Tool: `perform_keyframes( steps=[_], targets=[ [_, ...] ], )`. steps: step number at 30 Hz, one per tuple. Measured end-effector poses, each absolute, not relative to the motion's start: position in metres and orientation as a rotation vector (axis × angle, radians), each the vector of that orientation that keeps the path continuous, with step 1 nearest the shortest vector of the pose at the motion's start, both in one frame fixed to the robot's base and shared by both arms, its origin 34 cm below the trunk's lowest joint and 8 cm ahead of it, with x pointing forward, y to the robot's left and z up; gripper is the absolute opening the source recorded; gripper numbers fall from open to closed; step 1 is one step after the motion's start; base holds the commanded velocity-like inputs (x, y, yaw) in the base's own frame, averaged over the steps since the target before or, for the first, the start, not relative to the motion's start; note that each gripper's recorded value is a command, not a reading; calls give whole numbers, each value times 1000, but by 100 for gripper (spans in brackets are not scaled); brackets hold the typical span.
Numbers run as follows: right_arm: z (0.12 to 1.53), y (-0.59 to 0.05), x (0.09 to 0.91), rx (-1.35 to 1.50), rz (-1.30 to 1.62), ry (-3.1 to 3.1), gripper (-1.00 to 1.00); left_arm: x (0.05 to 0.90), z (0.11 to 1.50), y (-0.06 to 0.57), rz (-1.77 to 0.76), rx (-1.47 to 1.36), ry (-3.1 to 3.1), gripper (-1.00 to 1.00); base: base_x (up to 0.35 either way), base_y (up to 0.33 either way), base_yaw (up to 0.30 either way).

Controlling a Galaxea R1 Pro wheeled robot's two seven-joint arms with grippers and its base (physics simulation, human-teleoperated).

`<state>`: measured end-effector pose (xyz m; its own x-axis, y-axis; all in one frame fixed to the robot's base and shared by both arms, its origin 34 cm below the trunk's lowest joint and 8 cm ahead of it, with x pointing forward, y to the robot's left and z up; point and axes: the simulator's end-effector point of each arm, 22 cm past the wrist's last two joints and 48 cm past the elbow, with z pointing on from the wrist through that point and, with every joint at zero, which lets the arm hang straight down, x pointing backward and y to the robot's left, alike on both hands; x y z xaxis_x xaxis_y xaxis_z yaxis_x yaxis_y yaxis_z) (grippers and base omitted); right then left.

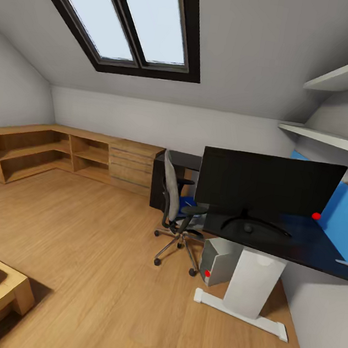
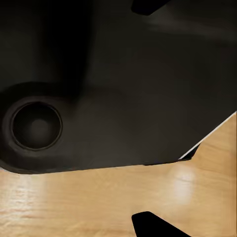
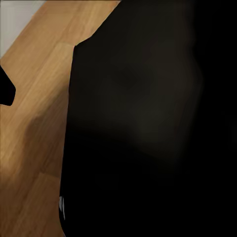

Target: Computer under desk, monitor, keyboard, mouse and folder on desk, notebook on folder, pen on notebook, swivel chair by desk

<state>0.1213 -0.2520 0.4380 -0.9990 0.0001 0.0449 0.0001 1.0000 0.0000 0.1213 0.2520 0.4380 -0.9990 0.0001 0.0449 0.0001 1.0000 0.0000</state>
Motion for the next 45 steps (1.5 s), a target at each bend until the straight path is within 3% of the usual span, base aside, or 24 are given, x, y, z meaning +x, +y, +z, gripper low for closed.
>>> perform_keyframes(
  steps=[11, 45],
  targets=[
    [447, -229, 120, 4, -53, -3081, 100, 128, 447, 210, 79, -5, -3099, 100, 0, 0, 0],
    [500, -228, 122, 6, -53, -3090, 100, 127, 501, 209, 79, -6, -3100, 100, 0, 0, 0]
  ],
)
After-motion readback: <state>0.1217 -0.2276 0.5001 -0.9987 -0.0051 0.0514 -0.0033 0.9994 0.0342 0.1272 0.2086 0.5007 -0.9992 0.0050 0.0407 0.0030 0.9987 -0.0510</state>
